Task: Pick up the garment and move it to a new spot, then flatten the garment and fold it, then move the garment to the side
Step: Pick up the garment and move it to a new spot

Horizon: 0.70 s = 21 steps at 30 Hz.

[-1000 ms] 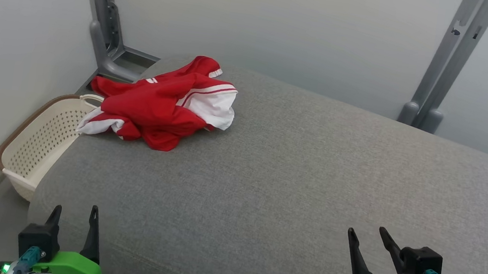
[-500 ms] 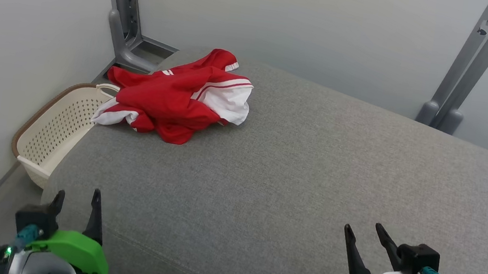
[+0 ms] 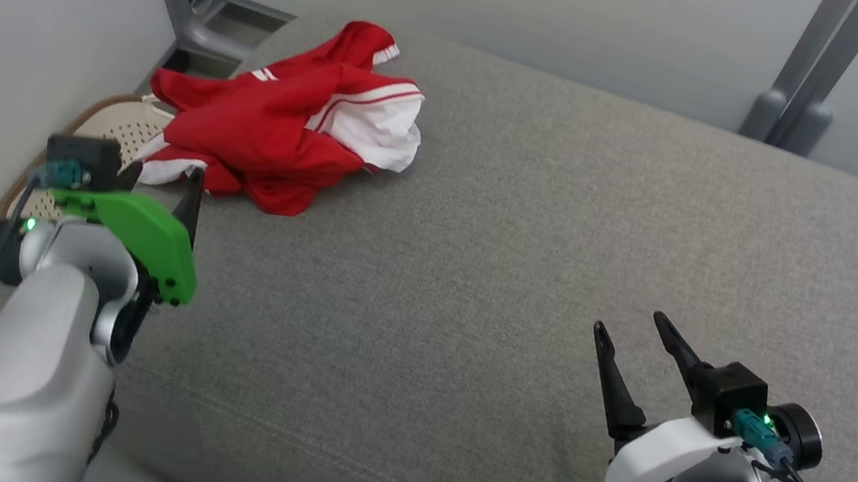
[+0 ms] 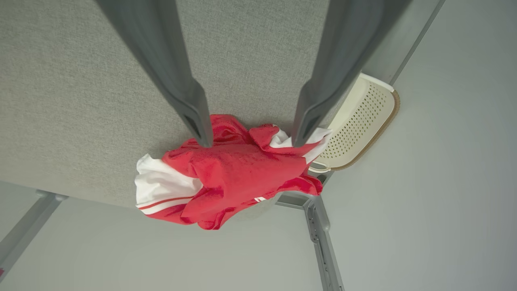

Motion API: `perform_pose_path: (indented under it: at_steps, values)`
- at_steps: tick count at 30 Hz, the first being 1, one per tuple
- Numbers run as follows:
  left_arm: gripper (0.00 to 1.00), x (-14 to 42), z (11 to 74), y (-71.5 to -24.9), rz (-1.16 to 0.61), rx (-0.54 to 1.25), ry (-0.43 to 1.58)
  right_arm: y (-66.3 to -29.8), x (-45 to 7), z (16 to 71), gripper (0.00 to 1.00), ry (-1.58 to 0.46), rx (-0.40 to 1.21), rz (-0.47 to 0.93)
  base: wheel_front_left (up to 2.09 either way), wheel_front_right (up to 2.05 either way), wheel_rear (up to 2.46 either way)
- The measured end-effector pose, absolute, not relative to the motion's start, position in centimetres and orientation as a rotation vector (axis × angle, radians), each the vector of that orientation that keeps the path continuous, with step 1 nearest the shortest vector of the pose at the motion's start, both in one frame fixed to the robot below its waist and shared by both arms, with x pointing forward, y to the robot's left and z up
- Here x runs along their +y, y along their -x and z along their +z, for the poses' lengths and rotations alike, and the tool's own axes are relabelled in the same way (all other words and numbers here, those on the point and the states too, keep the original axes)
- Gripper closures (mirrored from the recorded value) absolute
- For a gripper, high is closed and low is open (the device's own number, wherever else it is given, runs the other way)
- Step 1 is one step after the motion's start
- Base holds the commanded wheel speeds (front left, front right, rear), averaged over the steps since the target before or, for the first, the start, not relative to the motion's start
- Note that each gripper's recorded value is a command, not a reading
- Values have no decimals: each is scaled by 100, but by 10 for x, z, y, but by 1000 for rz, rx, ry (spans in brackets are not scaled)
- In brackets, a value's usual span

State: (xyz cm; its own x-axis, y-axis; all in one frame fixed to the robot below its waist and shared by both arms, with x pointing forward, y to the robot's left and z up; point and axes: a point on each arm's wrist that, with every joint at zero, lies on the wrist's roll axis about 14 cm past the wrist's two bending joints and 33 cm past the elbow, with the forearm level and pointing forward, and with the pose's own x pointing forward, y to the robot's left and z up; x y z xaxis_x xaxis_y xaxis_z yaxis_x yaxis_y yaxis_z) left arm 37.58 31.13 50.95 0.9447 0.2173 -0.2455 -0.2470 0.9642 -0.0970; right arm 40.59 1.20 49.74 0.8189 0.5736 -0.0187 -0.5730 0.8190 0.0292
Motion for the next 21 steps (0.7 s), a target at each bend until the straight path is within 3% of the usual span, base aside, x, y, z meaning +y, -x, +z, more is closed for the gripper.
perform_pose_path:
  at_steps: [9,21]
  values:
    - [0,309,510,-459,142,405,23,-422,26,490,0,14,58,657,0,0,0]
    - [0,323,450,-517,153,663,-75,-428,9,435,0,8,207,625,0,0,0]
